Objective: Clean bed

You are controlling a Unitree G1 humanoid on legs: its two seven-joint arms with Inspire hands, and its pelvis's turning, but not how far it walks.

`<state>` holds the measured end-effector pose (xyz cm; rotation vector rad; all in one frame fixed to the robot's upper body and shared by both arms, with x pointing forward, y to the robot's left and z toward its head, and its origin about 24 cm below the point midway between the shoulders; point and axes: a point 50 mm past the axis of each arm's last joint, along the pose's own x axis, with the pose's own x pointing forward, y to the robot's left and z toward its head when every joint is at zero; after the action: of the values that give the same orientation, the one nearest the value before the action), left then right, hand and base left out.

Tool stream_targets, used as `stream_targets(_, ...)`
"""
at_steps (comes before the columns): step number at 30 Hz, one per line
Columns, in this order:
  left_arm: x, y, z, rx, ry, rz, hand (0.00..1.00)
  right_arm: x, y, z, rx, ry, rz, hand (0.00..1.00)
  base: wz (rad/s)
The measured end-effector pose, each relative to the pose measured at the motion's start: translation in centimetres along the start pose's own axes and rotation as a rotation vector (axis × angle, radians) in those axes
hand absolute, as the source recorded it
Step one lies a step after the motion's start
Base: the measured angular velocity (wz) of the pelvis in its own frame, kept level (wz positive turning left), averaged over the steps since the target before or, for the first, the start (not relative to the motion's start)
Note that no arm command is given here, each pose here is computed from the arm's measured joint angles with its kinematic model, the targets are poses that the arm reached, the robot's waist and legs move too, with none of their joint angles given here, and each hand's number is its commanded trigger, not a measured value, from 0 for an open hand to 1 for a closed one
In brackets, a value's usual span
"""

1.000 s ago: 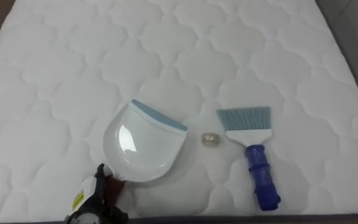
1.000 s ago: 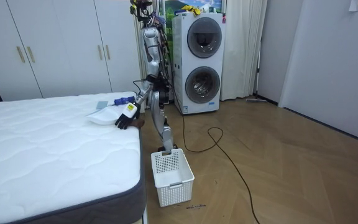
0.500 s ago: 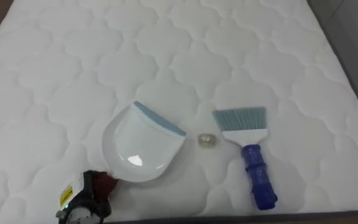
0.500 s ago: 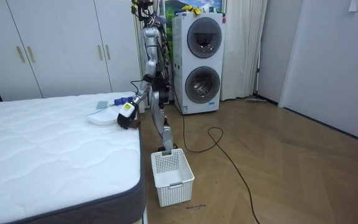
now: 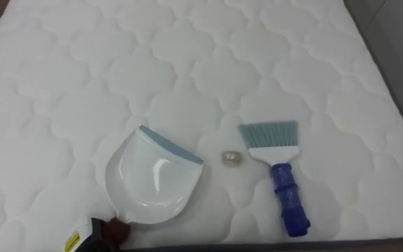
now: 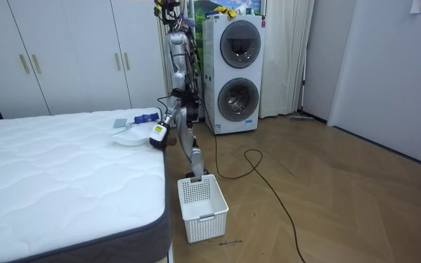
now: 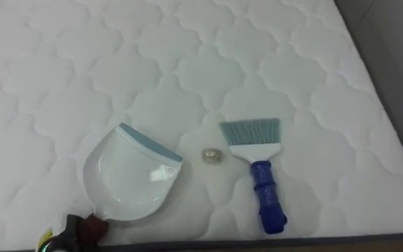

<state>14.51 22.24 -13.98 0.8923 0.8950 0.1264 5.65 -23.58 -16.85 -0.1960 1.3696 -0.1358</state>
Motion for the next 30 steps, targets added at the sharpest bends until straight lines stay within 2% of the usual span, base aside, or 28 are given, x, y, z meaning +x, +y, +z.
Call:
stream_targets(13,-0.2,-0.1,-0.5,-0.002,-0.008,-0.019,1.00,0.0,0.0,-0.3,0.018,0.009,-0.016,0.00,0.00)
stream_targets(19,-0.1,0.7,-0.7,0.078,-0.061,0.013,1.00,-0.1,-0.2,-0.9,0.065,0.008,-0.016,0.00,-0.03)
stream_targets(24,0.0,2.4,-1.0,0.169,-0.131,0.084,1.00,-0.1,-0.8,-1.2,0.194,0.001,-0.039,0.00,-0.04)
stream_targets(28,-0.1,2.8,-1.2,0.184,-0.142,0.110,1.00,-0.2,-1.7,-0.8,0.305,-0.020,-0.064,0.00,-0.07)
stream_targets(30,-0.3,2.8,-1.4,0.185,-0.147,0.113,1.00,-0.2,-2.6,-0.2,0.422,-0.049,-0.093,0.00,-0.10)
